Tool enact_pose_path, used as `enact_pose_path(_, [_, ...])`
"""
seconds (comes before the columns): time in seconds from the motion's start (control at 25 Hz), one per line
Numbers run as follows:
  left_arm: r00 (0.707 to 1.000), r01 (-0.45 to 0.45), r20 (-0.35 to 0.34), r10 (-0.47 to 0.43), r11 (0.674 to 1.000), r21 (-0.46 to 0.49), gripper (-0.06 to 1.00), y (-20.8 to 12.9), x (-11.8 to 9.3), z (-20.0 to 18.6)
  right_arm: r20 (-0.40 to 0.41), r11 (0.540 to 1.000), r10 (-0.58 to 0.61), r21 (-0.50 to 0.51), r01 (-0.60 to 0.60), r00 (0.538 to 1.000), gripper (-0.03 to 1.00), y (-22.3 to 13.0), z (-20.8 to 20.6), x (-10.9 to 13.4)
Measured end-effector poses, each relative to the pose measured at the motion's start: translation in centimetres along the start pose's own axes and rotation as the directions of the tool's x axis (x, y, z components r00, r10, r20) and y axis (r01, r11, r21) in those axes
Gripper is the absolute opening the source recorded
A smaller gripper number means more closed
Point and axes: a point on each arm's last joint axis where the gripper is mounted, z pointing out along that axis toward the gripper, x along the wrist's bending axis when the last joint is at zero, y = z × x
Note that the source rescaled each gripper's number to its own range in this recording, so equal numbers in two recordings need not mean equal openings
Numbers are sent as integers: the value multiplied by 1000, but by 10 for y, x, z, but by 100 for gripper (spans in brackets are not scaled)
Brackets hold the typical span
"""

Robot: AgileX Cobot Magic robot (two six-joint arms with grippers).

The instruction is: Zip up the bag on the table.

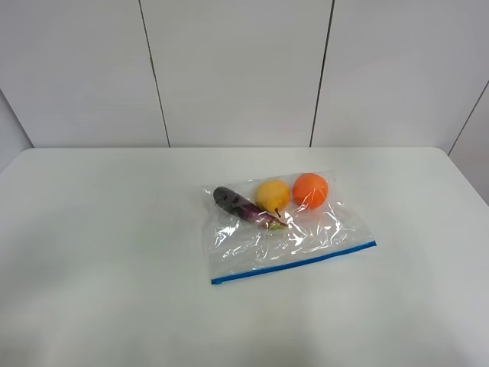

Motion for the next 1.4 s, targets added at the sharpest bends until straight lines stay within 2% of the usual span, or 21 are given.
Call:
enact_pose_path(0.32, [1000, 0, 0, 0, 1000, 0, 56, 0, 0, 0, 2, 998, 8, -62, -7, 1000, 95, -2, -42, 2])
enact_pose_path(0.52, [1000, 0, 0, 0, 1000, 0, 56, 0, 0, 0, -21, 1000, -13, -19, 12, 1000, 95, -11, -57, 4])
enact_pose_path(0.76, [1000, -4, 8, 4, 1000, 0, 56, 0, 0, 0, -47, 992, -39, 120, 45, 998, 95, -31, -76, 1])
enact_pose_path(1.04, [1000, -4, 8, 4, 1000, 0, 56, 0, 0, 0, -42, 998, 21, 56, -18, 999, 95, -41, -109, -4])
enact_pose_path(1.4, [1000, -4, 8, 4, 1000, 0, 56, 0, 0, 0, -42, 994, 79, 79, -75, 996, 95, -45, -114, -4])
